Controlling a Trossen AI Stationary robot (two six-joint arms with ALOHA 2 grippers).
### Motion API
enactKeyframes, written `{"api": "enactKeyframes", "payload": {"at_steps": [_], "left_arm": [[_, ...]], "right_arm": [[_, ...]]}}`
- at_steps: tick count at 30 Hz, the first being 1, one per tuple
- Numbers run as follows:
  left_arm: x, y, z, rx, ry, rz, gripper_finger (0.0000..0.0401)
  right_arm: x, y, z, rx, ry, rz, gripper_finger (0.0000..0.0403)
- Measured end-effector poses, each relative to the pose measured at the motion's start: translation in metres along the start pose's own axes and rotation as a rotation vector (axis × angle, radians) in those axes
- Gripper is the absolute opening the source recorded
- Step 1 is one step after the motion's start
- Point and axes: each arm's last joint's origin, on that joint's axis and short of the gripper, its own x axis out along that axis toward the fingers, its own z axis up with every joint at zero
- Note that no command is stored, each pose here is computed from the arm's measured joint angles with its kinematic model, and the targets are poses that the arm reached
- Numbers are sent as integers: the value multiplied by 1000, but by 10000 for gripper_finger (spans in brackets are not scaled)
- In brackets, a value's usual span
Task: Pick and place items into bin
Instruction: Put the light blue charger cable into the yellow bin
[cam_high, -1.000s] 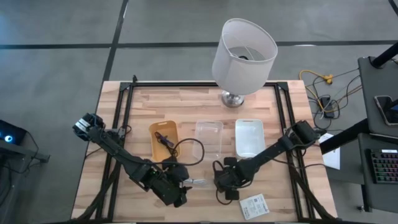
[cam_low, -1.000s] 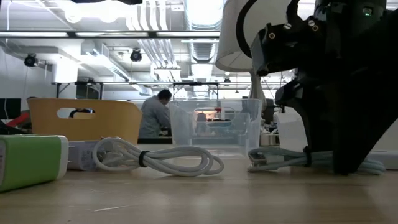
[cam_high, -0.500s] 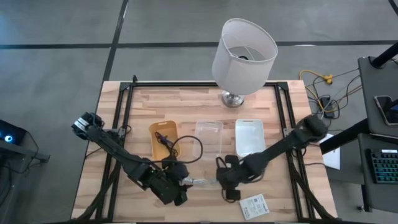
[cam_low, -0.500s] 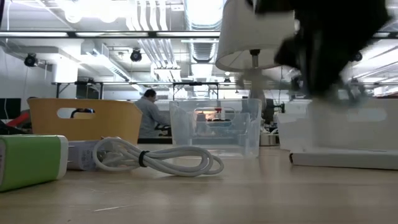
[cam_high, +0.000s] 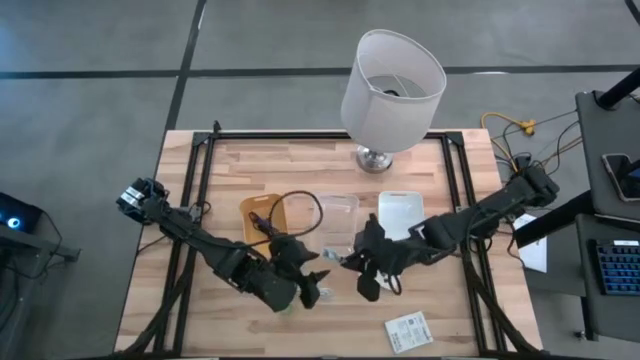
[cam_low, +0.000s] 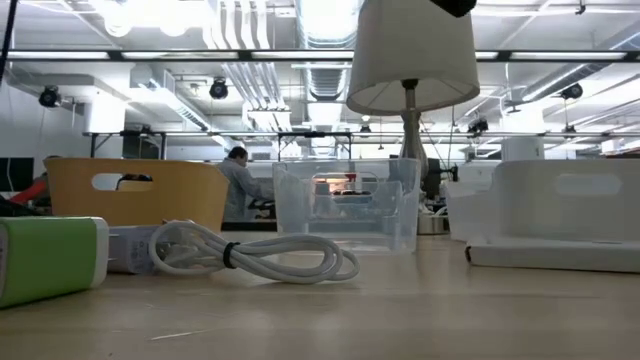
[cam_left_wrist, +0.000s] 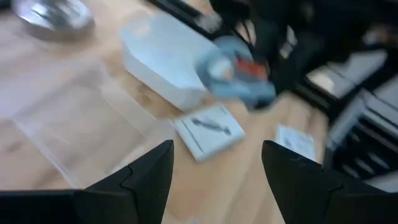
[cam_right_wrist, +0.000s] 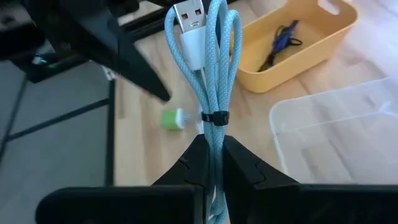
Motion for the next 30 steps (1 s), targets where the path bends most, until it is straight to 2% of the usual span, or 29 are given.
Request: {"api": "enactKeyframes", "payload": {"at_steps": [4,10,15,22,25,30], "left_arm": [[-2,1,6,-99,-142,60,228],[-2,-3,9,-154,-198,38,228],[1,-2,7,-184,-270,52,228],[-1,-10,19,-140,-384,21,228],[1,-8,20,-119,-377,27,220],[2,-8,19,-111,-351,6,187]], "right_arm": [[0,1,2,-13,-37,-7,14],[2,3,13,-2,-144,16,13],[2,4,18,-19,-179,27,13],[5,4,18,-30,-175,34,13],[7,3,17,-33,-171,28,13],[8,0,19,-36,-172,19,17]]}}
